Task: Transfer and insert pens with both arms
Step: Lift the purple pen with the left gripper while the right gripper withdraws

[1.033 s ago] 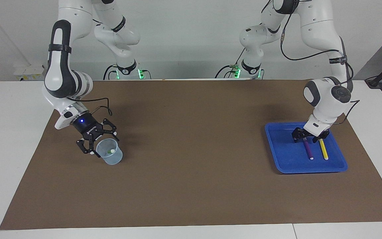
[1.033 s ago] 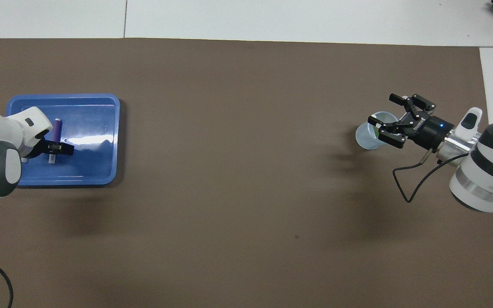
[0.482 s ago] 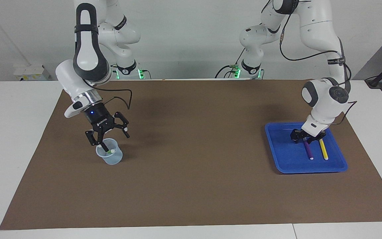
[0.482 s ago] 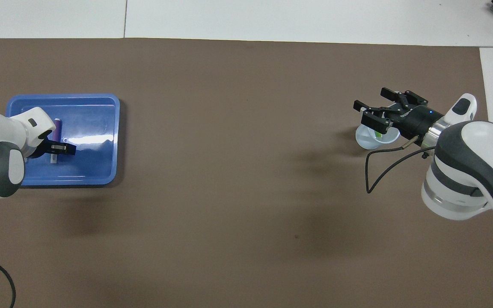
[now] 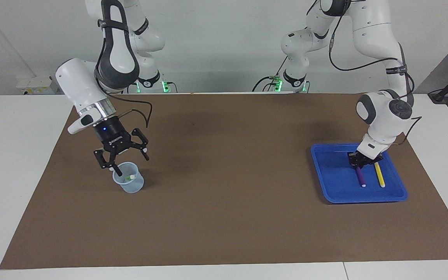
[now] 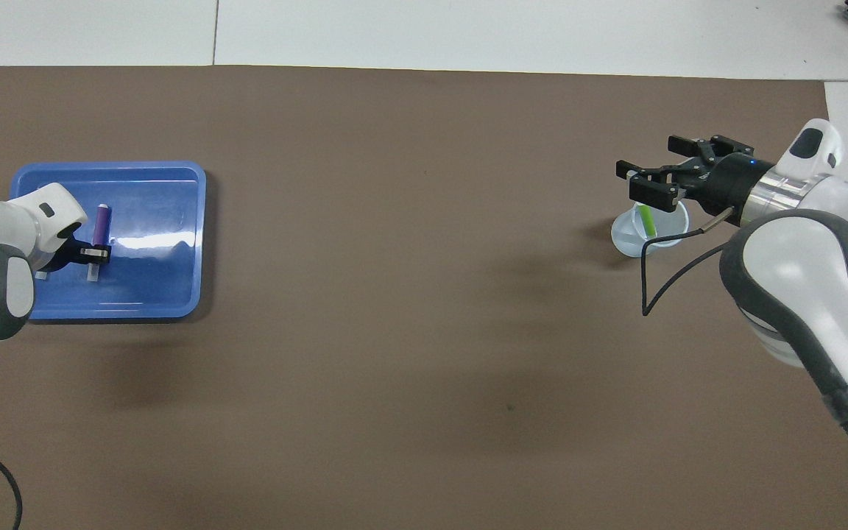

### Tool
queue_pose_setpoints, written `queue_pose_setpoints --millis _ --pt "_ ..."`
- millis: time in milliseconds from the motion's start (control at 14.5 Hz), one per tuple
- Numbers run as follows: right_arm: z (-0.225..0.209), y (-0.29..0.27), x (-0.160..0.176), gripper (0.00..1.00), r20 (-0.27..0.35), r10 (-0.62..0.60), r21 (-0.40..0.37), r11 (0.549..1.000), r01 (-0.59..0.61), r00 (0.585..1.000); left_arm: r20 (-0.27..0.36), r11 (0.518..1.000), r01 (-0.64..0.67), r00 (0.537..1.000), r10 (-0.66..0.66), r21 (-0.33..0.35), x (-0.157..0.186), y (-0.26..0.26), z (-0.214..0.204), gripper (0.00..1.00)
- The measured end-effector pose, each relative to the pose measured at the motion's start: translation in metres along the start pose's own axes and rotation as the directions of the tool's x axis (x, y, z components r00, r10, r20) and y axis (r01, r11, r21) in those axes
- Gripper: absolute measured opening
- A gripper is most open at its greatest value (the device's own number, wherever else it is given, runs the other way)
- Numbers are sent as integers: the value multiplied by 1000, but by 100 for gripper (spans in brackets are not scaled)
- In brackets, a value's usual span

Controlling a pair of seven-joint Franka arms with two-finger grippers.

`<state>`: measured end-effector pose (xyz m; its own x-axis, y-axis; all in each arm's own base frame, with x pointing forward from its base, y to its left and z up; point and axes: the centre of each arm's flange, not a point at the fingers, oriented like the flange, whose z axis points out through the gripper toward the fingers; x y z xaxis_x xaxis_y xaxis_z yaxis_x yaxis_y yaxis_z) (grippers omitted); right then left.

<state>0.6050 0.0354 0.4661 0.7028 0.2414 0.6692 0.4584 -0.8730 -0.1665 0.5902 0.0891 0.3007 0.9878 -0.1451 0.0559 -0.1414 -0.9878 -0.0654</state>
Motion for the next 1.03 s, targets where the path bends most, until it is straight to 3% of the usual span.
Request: queue_pose_setpoints --millis 207,482,689,1033 --pt "-14 -8 22 100 127 -24 -35 999 29 992 0 1000 0 1000 0 0 0 0 0 18" --pt "-41 -29 48 100 286 68 -132 991 -31 956 2 1000 -5 1000 5 -3 3 4 -1 18" --pt "-55 -55 58 100 333 238 -197 964 -179 912 35 999 11 999 -10 -31 14 14 -15 18" --pt "-73 -111 59 100 441 379 -333 911 -244 814 78 993 89 994 -83 -83 35 61 -67 18"
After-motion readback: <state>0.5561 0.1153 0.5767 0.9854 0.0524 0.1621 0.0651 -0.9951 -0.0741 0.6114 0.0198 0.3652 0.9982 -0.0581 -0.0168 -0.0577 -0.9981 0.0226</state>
